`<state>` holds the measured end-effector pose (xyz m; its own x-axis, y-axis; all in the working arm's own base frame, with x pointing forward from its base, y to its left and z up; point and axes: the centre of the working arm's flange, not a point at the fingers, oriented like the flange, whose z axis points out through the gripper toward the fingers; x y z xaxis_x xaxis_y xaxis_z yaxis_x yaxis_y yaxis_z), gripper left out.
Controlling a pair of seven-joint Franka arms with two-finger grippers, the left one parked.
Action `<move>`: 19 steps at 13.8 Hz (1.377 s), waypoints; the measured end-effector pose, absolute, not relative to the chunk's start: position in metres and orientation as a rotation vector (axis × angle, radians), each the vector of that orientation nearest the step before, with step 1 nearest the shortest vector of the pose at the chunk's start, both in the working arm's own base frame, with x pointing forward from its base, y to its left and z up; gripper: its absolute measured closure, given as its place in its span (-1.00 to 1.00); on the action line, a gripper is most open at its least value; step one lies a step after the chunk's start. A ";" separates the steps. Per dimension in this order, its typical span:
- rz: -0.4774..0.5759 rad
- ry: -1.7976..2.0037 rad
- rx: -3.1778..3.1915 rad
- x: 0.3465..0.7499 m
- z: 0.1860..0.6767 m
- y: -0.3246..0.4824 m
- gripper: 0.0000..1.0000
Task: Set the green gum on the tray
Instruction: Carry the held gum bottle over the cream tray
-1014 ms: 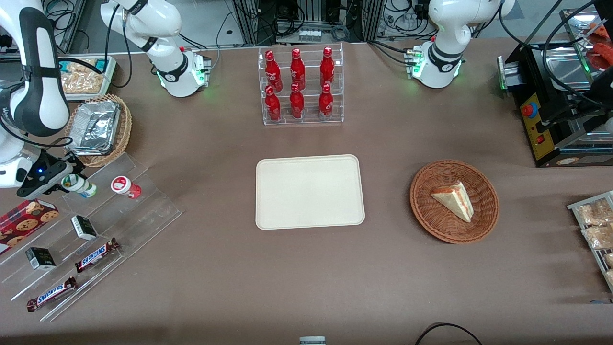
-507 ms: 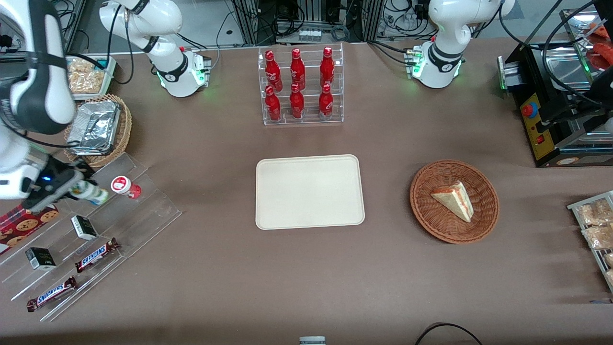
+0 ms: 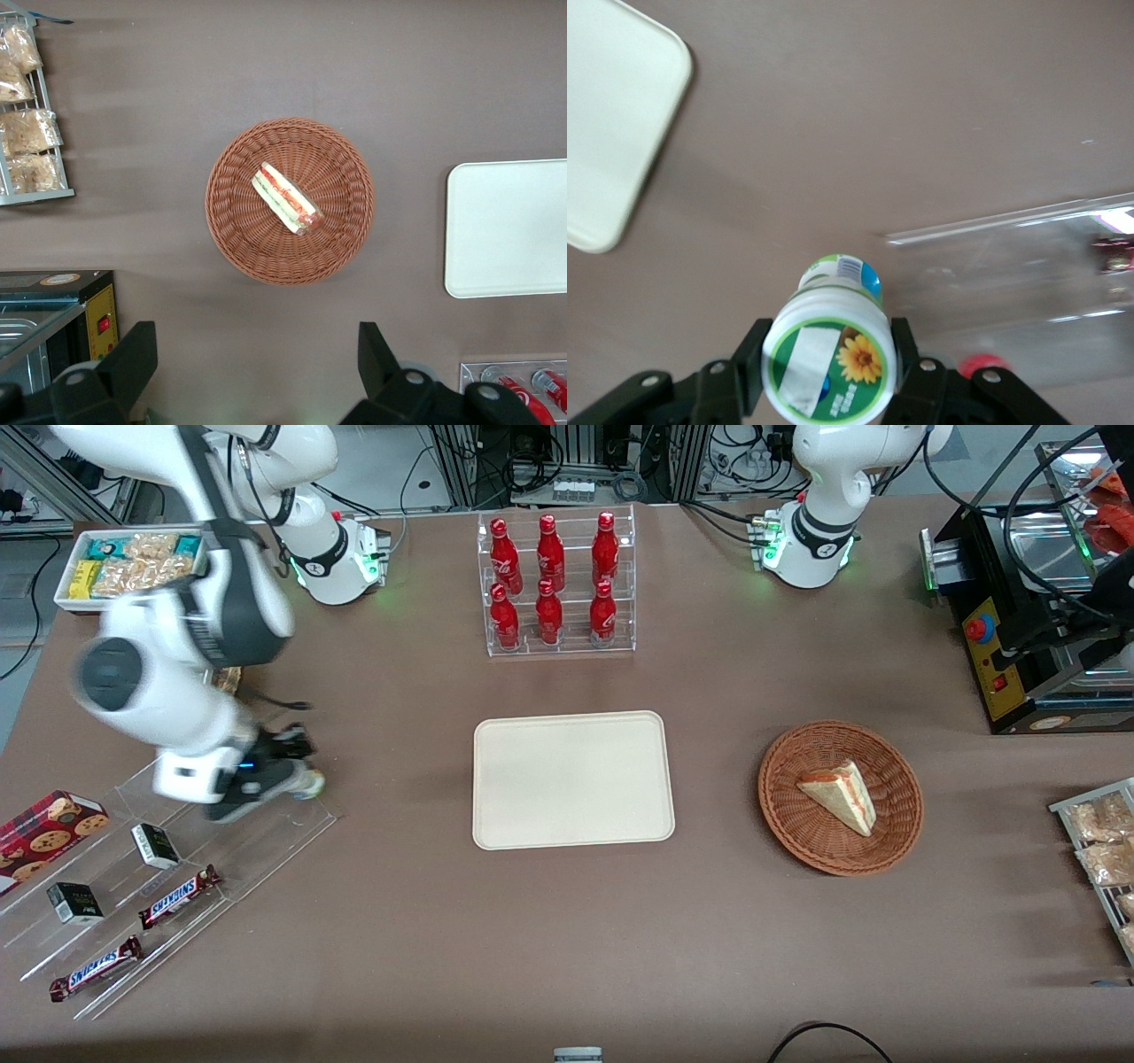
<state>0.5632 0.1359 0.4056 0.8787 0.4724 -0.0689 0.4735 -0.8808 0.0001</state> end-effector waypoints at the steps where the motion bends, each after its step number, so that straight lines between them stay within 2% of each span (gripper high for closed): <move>1: -0.119 0.708 3.034 0.559 0.398 0.161 -0.18; 7: -0.128 0.405 3.118 0.550 0.351 0.284 -0.18; 13: -0.073 0.217 3.124 0.531 0.300 0.396 -0.18; 19: 0.033 0.049 3.159 0.517 0.267 0.454 -0.18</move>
<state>0.5166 0.4539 0.2674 0.9993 0.0306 0.0211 0.0310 -0.9994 -0.0174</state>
